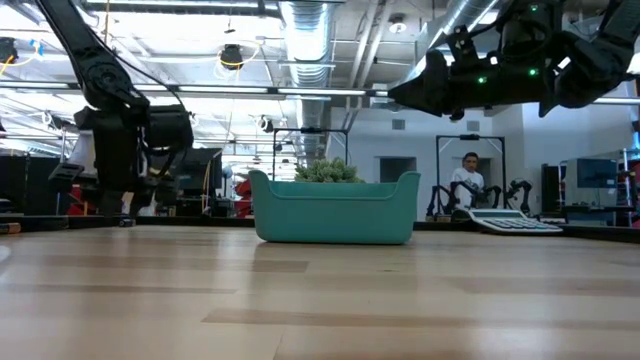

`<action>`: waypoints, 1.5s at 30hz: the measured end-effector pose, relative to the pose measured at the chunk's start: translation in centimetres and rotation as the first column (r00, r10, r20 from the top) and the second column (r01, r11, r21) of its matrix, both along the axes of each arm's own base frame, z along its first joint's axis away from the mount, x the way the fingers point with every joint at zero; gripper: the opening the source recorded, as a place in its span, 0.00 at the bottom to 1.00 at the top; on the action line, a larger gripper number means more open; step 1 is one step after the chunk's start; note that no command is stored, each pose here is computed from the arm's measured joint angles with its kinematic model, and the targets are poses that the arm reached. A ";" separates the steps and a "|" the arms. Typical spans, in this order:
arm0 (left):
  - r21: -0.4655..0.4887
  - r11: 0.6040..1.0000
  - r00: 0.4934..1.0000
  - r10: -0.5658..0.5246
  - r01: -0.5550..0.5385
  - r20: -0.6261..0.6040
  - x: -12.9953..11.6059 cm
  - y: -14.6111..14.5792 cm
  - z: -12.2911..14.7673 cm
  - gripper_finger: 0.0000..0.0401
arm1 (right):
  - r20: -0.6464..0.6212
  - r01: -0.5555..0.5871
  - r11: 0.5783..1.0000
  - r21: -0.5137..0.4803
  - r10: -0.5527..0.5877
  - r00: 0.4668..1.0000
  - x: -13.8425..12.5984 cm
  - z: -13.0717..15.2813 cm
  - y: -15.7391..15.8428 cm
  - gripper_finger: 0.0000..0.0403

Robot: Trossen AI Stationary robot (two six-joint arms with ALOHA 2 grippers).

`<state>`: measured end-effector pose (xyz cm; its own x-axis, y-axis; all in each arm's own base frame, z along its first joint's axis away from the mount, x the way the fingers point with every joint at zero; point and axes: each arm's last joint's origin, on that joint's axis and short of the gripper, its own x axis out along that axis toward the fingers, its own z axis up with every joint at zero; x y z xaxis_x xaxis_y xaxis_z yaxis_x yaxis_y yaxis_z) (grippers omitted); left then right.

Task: Sort batteries
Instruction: Put the black battery into the green bin

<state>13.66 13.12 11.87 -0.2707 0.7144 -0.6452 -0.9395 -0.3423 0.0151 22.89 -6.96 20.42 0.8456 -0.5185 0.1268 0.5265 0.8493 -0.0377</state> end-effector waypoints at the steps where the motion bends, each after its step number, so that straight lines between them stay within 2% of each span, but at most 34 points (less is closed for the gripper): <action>1: -0.008 1.000 1.000 0.004 -0.004 -0.009 0.0 0.0 -0.2 0.37 | 0.000 -0.003 1.000 0.000 0.003 1.000 0.0 0.0 0.1 0.45; 5: -0.030 1.000 0.999 0.006 -0.007 -0.038 0.2 0.2 -1.3 0.38 | 0.007 -0.007 1.000 -0.002 0.007 1.000 0.0 0.1 0.2 0.45; 14: 0.001 0.999 0.997 0.051 -0.051 -0.066 0.5 1.1 -2.9 0.38 | 0.010 -0.008 1.000 -0.006 0.008 1.000 0.0 0.1 0.2 0.45; 23: 0.003 0.996 0.995 0.090 -0.090 -0.049 0.1 1.2 -2.9 0.39 | 0.006 -0.007 1.000 -0.013 0.007 1.000 0.0 0.1 0.2 0.45; 33: 0.035 0.986 0.987 0.162 -0.161 -0.018 -0.4 1.7 -2.9 0.53 | -0.025 -0.004 1.000 -0.005 0.004 1.000 0.1 -0.2 0.1 0.45; 45: 0.053 0.990 0.990 0.135 -0.133 -0.036 -0.7 3.1 -2.7 0.54 | -0.035 -0.003 1.000 -0.002 0.003 0.999 0.1 -0.3 0.1 0.45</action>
<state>12.95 16.23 9.20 -0.3909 0.7010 -0.5965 -0.8840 -0.4665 0.0311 22.97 -6.90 20.10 0.8512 -0.5156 0.0980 0.5221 0.8509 -0.0576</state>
